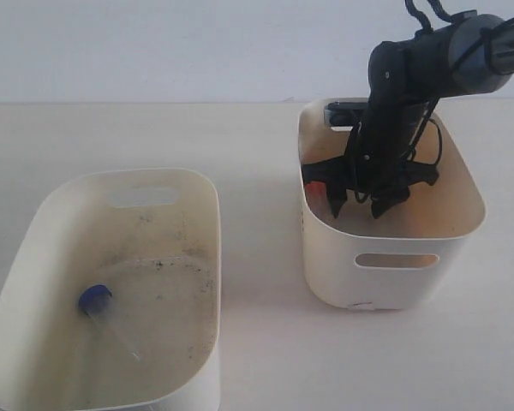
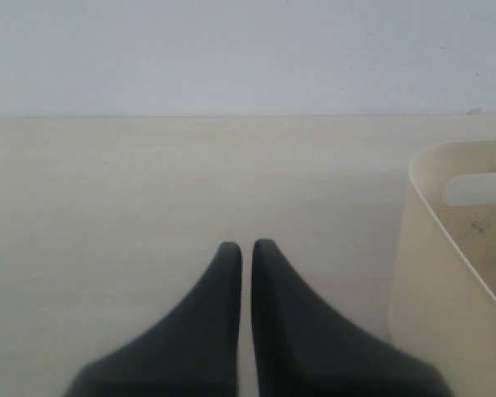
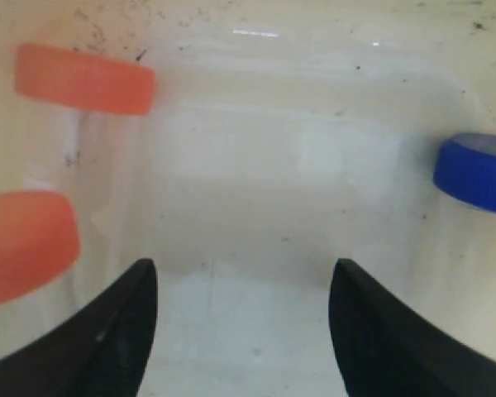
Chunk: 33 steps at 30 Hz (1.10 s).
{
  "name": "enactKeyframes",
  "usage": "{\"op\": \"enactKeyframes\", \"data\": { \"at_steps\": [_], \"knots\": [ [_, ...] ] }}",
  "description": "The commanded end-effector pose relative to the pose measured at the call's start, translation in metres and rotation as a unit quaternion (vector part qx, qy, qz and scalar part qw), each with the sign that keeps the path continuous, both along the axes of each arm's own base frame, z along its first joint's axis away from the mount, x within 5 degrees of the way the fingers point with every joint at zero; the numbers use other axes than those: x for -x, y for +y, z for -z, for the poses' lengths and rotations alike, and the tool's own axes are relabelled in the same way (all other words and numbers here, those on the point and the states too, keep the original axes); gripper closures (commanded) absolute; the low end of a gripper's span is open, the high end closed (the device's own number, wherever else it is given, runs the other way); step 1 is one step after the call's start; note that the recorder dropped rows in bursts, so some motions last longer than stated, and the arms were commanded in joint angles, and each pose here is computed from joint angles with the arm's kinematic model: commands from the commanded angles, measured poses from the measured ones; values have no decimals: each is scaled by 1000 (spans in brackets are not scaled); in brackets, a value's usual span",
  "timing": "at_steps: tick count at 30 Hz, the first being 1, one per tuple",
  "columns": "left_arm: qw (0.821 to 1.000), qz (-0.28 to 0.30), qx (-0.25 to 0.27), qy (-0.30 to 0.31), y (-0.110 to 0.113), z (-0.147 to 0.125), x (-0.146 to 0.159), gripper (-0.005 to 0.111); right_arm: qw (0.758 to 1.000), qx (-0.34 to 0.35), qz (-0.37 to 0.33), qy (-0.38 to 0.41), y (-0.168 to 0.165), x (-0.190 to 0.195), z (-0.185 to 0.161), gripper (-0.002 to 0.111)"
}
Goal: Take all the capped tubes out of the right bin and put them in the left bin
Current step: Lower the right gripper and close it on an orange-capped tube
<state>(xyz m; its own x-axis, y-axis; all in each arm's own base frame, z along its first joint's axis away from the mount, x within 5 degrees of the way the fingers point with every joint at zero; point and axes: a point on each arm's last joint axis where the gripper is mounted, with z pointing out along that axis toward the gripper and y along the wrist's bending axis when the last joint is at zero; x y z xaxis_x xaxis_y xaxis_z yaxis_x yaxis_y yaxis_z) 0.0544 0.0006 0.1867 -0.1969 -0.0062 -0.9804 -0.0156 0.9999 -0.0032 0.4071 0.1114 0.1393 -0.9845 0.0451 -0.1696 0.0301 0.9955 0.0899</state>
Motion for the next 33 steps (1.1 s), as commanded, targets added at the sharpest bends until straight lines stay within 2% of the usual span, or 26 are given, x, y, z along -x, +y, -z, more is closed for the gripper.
{"op": "enactKeyframes", "data": {
  "at_steps": [1,13,21,30,33],
  "knots": [
    [1000,-2,4,-1,0,-1,0,103,1000,-10,1,0,2,0,-3,49],
    [1000,-2,4,-1,0,-1,0,103,999,1,-3,-41,-3,4,-41,49],
    [1000,-2,4,-1,0,-1,0,103,998,-44,23,-44,4,4,-43,49],
    [1000,-2,4,-1,0,-1,0,103,999,-39,1,-34,4,5,-42,49],
    [1000,-2,4,-1,0,-1,0,103,998,-42,-25,-26,9,8,-41,49]
  ]
}}
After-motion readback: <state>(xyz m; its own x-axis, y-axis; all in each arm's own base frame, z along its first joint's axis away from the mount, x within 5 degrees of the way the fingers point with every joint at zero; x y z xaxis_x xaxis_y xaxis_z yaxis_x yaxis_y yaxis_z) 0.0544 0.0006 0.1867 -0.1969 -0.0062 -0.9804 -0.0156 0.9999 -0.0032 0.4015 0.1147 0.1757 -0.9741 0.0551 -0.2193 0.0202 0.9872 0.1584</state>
